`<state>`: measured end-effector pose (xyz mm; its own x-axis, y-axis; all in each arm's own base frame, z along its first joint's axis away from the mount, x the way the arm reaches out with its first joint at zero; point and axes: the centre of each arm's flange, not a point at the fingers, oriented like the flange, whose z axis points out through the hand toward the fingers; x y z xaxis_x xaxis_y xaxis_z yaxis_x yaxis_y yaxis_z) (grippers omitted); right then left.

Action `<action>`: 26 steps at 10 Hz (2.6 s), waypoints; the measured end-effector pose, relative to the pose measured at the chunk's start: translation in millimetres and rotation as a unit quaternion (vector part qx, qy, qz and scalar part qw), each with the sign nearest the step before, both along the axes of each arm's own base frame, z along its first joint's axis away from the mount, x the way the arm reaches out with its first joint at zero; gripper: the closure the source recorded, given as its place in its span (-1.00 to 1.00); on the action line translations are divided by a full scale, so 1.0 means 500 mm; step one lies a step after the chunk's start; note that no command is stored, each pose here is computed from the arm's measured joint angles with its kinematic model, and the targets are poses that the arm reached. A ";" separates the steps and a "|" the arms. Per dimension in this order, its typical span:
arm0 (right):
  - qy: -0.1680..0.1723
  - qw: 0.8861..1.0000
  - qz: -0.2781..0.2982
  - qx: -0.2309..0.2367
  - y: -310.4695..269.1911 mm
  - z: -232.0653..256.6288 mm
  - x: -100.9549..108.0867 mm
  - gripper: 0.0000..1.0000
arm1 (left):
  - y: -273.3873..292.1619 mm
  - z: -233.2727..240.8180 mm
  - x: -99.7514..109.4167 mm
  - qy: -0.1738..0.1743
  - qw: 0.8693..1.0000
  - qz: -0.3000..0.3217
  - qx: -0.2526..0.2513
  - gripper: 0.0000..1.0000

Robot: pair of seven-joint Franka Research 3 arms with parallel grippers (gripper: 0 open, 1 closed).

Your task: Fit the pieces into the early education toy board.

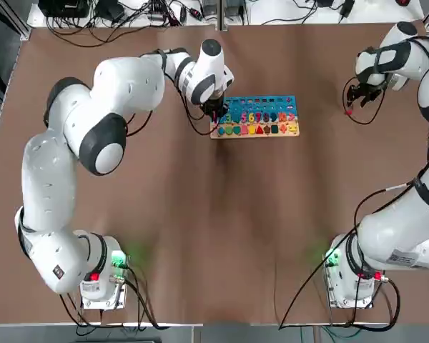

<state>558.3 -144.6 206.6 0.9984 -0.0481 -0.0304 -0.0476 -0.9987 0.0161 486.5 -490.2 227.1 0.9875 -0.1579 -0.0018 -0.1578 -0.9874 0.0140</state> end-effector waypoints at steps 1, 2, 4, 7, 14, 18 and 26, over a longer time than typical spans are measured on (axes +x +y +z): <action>0.002 1.000 0.000 0.000 0.000 -0.004 -0.001 -0.38 | 0.002 -0.007 0.007 0.000 1.000 0.002 0.001 0.73; 0.003 1.000 0.001 0.001 0.001 -0.009 -0.002 -0.37 | 0.007 -0.016 0.014 0.001 1.000 0.005 0.003 0.73; 0.006 1.000 0.002 0.001 0.003 -0.016 -0.003 -0.35 | 0.013 -0.016 0.034 -0.002 1.000 0.012 0.000 0.73; 0.009 1.000 0.005 0.002 0.009 -0.033 -0.007 -0.33 | 0.004 -0.023 0.053 -0.007 1.000 0.015 -0.004 0.73; 0.012 1.000 0.021 0.007 0.035 -0.048 -0.013 -0.28 | 0.004 -0.061 0.049 0.002 1.000 0.017 0.004 0.73; 0.013 0.999 0.034 0.007 0.036 -0.058 -0.016 -0.21 | 0.002 -0.070 0.045 0.004 1.000 0.016 0.005 0.73; 0.014 0.999 0.036 0.007 0.032 -0.058 -0.017 0.10 | -0.001 -0.069 0.043 0.004 1.000 0.018 0.005 0.73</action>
<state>549.7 -128.7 177.4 0.9980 0.0242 -0.0584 0.0244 -0.9997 0.0027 508.1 -490.7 192.6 0.9925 -0.1219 -0.0116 -0.1218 -0.9925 0.0057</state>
